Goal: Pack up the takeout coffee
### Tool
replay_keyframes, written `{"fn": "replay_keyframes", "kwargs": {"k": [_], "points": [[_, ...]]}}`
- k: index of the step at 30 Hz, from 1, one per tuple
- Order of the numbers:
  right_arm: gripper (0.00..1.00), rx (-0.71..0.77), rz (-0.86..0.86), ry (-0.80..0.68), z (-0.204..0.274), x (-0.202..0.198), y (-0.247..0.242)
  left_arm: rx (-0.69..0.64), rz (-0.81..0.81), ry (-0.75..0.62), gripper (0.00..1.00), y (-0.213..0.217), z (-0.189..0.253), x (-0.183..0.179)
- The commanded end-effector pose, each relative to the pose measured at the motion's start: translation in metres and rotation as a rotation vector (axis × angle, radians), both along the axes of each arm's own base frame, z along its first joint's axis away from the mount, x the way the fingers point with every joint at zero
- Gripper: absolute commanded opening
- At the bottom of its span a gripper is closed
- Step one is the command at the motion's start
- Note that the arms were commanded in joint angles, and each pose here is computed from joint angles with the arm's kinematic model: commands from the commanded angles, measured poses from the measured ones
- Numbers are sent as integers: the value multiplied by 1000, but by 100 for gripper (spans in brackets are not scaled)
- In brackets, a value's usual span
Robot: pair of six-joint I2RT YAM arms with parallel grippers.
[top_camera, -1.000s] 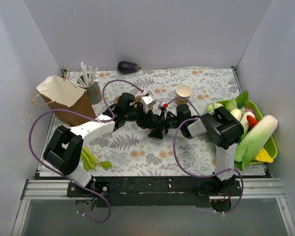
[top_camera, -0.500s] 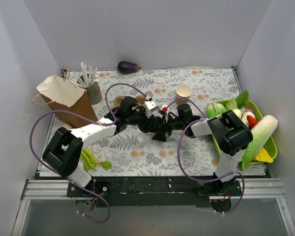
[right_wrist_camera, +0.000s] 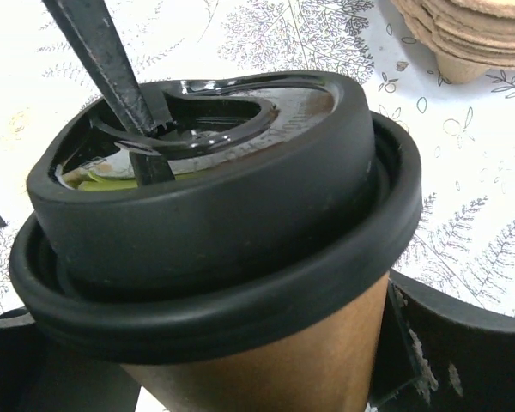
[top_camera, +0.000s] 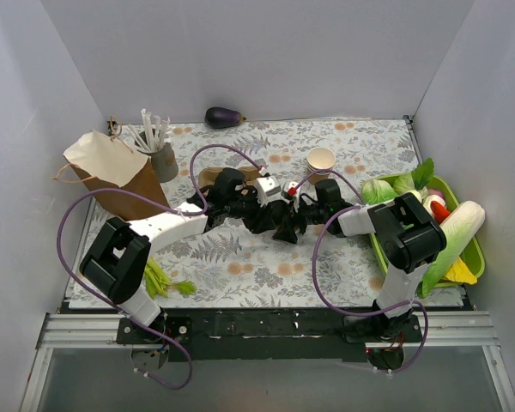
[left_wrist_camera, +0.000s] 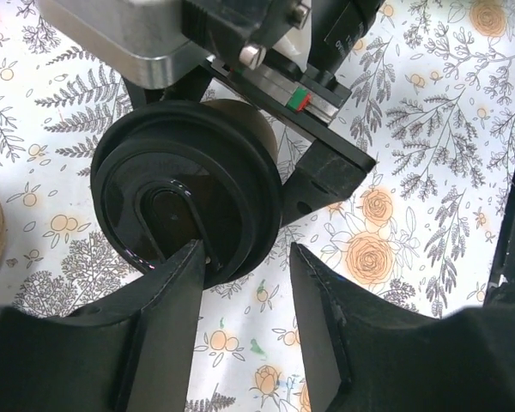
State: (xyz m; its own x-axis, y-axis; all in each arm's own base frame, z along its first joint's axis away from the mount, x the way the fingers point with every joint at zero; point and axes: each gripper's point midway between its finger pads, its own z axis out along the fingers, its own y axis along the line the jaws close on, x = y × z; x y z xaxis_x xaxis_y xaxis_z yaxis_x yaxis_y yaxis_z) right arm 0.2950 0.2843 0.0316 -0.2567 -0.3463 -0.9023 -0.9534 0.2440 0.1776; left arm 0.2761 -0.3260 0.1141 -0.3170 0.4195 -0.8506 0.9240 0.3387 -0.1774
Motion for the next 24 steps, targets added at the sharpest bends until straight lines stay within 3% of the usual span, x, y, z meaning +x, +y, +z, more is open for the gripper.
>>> {"fn": "replay_keyframes", "kwargs": {"k": [1,4,5,6,11,15,24], "points": [[64,21,-8,13,9,9,2,21,-65,81,50,1,16,-33],[55,82,30,46,25,2,7,10,-25,62,61,12,35,-34],[53,107,57,57,30,-2,9,5,11,44,72,18,45,-33],[52,125,67,77,33,-5,11,-4,31,46,75,20,50,-33],[44,236,182,77,45,-16,27,-56,153,154,98,36,59,-26],[41,251,289,55,48,-26,39,-83,171,191,98,52,53,-10],[40,246,393,24,58,-27,57,-92,71,82,98,46,58,9]]}}
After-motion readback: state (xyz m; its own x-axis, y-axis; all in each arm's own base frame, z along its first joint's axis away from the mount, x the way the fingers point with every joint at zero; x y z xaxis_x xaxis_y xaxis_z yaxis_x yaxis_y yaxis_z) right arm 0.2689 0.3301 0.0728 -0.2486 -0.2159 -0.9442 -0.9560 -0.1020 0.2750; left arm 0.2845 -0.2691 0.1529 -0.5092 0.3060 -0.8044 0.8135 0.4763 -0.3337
